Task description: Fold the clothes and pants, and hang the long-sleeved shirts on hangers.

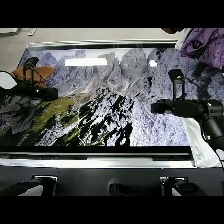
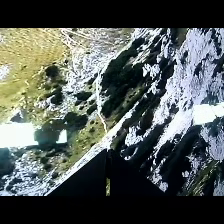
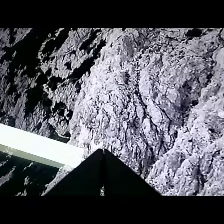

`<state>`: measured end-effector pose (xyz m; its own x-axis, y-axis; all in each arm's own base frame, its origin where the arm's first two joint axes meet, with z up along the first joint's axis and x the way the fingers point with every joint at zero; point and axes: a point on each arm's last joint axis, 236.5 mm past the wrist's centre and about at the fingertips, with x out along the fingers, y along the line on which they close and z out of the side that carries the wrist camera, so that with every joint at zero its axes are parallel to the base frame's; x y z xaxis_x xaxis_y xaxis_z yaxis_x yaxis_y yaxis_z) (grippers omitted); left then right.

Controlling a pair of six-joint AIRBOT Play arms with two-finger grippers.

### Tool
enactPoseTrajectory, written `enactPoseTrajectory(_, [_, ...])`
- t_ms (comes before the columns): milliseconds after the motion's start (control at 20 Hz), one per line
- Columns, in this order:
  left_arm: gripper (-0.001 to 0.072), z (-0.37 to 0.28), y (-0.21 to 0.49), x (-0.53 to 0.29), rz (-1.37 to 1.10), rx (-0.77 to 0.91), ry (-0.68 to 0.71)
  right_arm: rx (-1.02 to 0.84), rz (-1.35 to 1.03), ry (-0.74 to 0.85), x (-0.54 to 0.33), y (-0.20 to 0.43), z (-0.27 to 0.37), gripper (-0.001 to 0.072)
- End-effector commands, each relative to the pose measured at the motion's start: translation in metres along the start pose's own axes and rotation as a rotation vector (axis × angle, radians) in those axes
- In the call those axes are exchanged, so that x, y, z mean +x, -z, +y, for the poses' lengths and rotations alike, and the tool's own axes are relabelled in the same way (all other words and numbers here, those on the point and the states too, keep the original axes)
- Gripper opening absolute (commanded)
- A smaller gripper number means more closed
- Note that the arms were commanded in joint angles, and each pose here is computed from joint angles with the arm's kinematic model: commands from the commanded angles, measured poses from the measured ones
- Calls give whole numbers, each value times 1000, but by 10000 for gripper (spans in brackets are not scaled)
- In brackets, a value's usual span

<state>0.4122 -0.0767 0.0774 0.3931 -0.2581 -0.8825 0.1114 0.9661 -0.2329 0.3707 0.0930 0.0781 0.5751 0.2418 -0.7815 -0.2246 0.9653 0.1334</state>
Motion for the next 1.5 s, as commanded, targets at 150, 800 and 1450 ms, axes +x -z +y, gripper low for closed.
enactPoseTrajectory(150, [22, 0, 0, 0, 0, 1, 0, 0, -1, -1, 0, 0, 0, 35])
enactPoseTrajectory(800, [22, 0, 0, 0, 0, 1, 0, 0, -1, -1, 0, 0, 0, 35])
enactPoseTrajectory(1450, [720, 58, 13, -8, 42, -171, -196, 1, -73, 5, -1, -17, -1, 35])
